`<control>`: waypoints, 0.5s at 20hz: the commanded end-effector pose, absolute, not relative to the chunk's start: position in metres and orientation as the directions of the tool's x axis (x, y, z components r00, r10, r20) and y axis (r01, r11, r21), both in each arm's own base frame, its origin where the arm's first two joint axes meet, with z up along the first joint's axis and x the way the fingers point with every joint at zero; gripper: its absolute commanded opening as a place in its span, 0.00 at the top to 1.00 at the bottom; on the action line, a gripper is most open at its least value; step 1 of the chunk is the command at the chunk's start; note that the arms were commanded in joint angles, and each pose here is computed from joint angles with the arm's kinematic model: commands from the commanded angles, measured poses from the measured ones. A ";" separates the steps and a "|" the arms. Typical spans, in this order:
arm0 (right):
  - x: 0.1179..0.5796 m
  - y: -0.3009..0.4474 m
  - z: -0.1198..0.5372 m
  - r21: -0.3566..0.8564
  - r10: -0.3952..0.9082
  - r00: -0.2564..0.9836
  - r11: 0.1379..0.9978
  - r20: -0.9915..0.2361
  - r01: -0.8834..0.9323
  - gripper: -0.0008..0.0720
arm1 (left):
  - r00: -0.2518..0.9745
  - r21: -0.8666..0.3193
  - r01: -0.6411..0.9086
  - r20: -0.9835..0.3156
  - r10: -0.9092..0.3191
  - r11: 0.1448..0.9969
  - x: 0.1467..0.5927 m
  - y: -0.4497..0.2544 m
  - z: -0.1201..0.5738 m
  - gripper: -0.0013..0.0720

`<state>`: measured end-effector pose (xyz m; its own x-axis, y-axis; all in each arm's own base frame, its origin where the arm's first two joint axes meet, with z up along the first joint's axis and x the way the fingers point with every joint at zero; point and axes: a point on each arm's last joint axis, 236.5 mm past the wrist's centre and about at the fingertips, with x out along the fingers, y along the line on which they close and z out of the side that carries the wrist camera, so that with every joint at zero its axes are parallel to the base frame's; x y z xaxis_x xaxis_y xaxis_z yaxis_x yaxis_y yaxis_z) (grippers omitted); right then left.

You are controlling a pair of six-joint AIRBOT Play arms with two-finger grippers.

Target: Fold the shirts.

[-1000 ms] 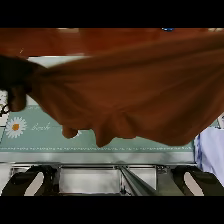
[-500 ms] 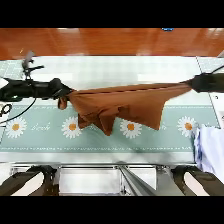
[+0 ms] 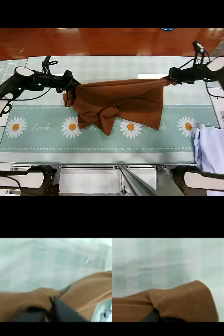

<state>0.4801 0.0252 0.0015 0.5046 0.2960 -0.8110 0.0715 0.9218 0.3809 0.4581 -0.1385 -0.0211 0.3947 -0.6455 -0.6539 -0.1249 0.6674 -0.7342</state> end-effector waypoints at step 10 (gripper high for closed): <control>0.498 0.032 -0.034 0.431 0.361 0.431 0.900 -0.827 0.074 0.95 | 0.391 -0.701 -0.136 -0.688 -0.612 0.701 0.401 -0.038 0.041 0.29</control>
<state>0.5037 0.0289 -0.0301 0.4603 0.3454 -0.8178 0.0922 0.8976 0.4310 0.4324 -0.0519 0.0251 0.3804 -0.6289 -0.6781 -0.1337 0.6881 -0.7132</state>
